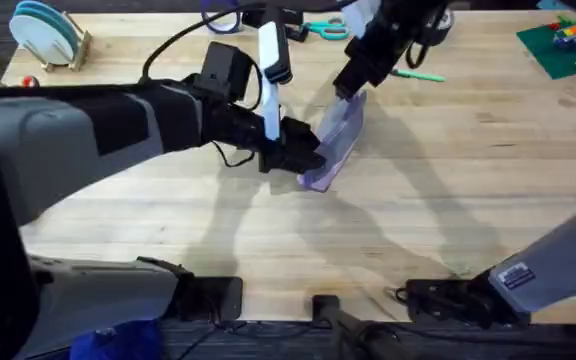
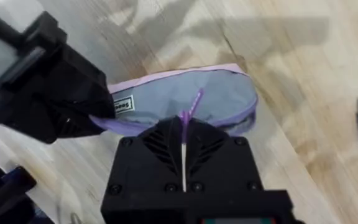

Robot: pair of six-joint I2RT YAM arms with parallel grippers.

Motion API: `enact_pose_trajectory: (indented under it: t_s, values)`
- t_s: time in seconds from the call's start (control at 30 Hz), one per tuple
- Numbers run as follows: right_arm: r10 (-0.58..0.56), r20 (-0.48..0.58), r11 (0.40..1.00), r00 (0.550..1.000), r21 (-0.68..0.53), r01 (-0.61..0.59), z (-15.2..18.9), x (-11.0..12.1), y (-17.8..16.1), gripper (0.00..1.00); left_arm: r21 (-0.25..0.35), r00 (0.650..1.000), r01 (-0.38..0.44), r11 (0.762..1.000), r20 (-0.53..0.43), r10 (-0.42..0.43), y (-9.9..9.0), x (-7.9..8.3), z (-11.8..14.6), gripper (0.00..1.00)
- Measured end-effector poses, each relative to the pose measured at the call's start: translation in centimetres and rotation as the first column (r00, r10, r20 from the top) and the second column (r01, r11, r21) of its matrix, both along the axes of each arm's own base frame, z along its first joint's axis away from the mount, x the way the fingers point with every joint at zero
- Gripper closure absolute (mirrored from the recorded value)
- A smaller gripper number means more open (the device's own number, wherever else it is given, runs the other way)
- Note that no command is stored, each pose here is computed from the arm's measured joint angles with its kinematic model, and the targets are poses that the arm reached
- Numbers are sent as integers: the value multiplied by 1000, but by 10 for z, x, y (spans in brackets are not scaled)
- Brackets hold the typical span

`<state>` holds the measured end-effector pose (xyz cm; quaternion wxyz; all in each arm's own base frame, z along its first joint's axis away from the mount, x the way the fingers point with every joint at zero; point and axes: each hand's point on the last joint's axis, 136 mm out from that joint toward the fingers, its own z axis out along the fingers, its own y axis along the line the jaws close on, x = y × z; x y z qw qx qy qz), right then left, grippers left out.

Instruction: Unzip the bag, pick up the pens from the table one at a time and place them inside, then zip the bag closed.

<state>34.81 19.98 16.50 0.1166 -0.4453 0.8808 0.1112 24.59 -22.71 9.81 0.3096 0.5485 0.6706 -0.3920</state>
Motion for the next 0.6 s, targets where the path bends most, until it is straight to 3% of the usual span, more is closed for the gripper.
enact_pose_trajectory:
  t_s: [0.2, 0.6]
  values:
    - [-9, 48, 1000, 999, 17, 8, 23, -5, -6, 971, -1, 1000, 0, 1000, 0, 0, 0, 0, 0, 958]
    - [-12, 46, 1000, 999, 8, 11, 25, -9, -10, 972, -1, 1000, 0, 1000, -1, 0, 0, 0, 0, 958]
